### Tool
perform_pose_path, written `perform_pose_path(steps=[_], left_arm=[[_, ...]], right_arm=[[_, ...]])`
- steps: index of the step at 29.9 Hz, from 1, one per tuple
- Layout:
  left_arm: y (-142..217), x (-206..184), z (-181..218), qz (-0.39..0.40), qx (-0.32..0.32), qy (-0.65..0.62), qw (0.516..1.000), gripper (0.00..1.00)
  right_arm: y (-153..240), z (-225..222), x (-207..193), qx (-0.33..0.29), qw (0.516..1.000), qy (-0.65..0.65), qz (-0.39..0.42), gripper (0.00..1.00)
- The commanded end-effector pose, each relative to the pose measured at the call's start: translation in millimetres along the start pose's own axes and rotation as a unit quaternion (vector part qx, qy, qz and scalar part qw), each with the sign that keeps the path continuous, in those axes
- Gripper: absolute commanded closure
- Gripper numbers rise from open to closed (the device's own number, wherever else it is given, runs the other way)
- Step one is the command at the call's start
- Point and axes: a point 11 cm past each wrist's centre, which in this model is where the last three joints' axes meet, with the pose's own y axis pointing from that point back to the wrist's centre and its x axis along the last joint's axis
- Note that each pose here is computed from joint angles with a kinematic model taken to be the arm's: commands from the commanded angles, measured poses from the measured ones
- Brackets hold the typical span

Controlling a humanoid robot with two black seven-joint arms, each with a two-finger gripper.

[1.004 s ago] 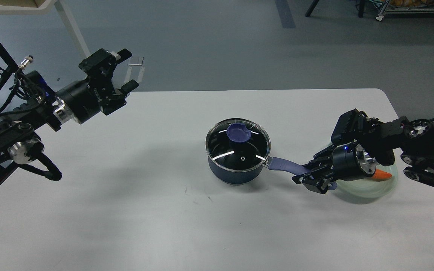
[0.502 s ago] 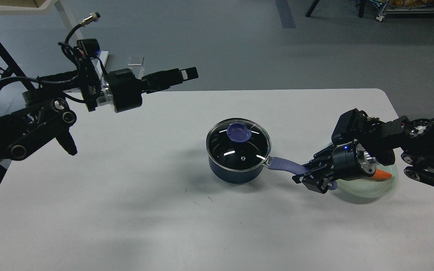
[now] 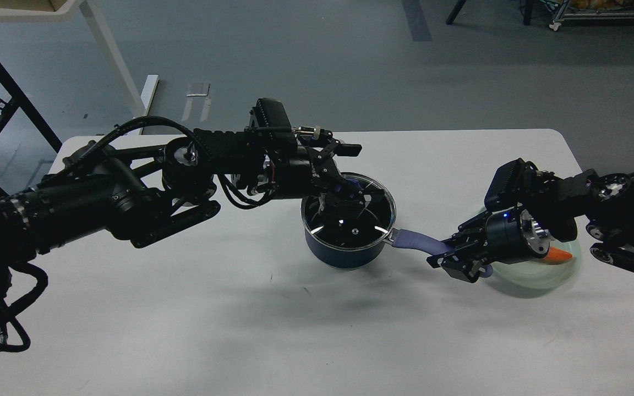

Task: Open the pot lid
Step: 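Lower the left gripper and grasp the blue knob of the glass lid, then lift the glass lid off the pan with the left gripper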

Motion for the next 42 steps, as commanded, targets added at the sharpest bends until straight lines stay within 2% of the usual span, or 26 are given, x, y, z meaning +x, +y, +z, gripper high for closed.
perform_pose_path(steps=[1,15,25,35,37,40,41,42], left_arm=[[-9,-4,0,-0.003,0.003,-0.002,1.000,0.01],[-24,-25,-3,-0.025,0.016,-0.005,1.000,0.01],[-23,-49,-1,-0.044,0.019,0.006,0.999,0.01],[-19,-53,-3,-0.047,0.023,0.010,0.999,0.04],[-20,-53,-2,-0.046,0.022,0.012,0.999,0.10],[-20,-53,-2,-0.045,0.022,0.012,0.999,0.44],[-20,-53,-2,-0.044,0.022,0.012,0.999,0.50],[-21,-51,-2,-0.041,0.022,0.009,0.999,0.52]], right_arm=[[1,1,0,-0.001,1.000,-0.001,0.000,0.68],[0,0,-1,0.000,1.000,-0.001,-0.001,0.67],[-1,-1,-2,0.002,1.000,-0.003,0.000,0.66],[-2,-1,-3,0.003,1.000,-0.004,-0.001,0.66],[-1,-1,-3,0.002,1.000,-0.004,-0.001,0.66],[-1,-1,-3,0.002,1.000,-0.004,-0.001,0.66],[-1,-1,-3,0.002,1.000,-0.004,-0.001,0.66],[-1,-1,-3,0.002,1.000,-0.005,0.000,0.66]])
